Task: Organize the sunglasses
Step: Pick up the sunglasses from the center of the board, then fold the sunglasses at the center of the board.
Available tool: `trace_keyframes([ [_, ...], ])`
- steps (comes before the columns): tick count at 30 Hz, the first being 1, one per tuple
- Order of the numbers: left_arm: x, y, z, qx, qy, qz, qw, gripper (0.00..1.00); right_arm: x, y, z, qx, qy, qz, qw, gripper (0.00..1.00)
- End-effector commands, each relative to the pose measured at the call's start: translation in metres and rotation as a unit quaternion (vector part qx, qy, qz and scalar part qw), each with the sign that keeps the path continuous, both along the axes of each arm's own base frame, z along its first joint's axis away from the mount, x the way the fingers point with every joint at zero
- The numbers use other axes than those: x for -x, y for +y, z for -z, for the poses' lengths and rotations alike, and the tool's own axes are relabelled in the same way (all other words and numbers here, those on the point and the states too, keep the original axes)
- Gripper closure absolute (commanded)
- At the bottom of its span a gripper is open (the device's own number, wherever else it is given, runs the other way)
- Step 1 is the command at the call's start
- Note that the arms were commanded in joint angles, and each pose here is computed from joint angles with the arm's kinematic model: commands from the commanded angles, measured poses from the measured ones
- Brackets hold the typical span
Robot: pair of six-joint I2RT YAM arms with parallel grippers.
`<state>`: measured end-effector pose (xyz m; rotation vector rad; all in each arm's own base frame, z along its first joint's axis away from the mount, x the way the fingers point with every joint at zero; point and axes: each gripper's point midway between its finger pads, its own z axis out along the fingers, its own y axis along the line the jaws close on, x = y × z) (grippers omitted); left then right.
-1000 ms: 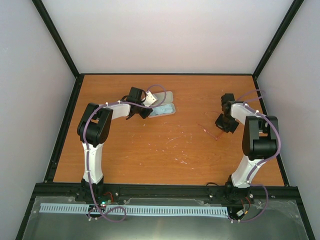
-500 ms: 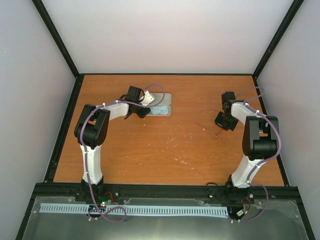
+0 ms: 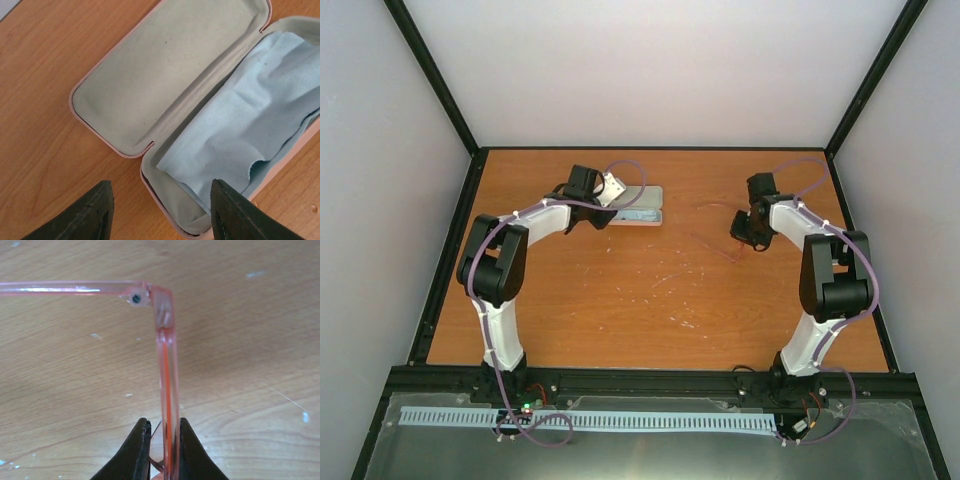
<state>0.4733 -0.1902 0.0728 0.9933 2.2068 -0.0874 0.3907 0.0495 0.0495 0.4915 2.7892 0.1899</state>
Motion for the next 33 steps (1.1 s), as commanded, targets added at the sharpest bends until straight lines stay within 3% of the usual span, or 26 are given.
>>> trace_keyframes([
  [1,-0.009,0.001,-0.032,0.014,-0.026,-0.015,0.999,0.45,-0.022,0.025,-0.025,-0.046,-0.058,-0.056,0.996,0.97],
  [7,-0.028,-0.007,-0.059,0.034,-0.054,-0.02,0.998,0.45,-0.019,0.052,-0.045,-0.101,-0.089,-0.14,0.981,0.97],
  [11,-0.04,-0.018,-0.088,0.072,-0.074,-0.018,0.994,0.62,-0.007,0.087,-0.061,-0.183,-0.114,-0.21,0.954,0.97],
  [15,-0.033,-0.048,-0.134,0.173,-0.08,0.031,0.981,0.72,0.005,0.121,-0.077,-0.249,-0.132,-0.266,0.922,0.97],
  [21,-0.008,-0.091,-0.18,0.317,-0.029,0.122,0.94,0.76,0.016,0.159,-0.105,-0.34,-0.144,-0.327,0.87,0.97],
  [25,0.004,-0.107,-0.199,0.36,-0.009,0.154,0.92,0.78,0.016,0.17,-0.111,-0.357,-0.143,-0.341,0.858,0.97],
  [33,0.026,-0.129,-0.224,0.391,0.003,0.181,0.903,0.78,0.006,0.186,-0.11,-0.364,-0.138,-0.352,0.852,0.97],
])
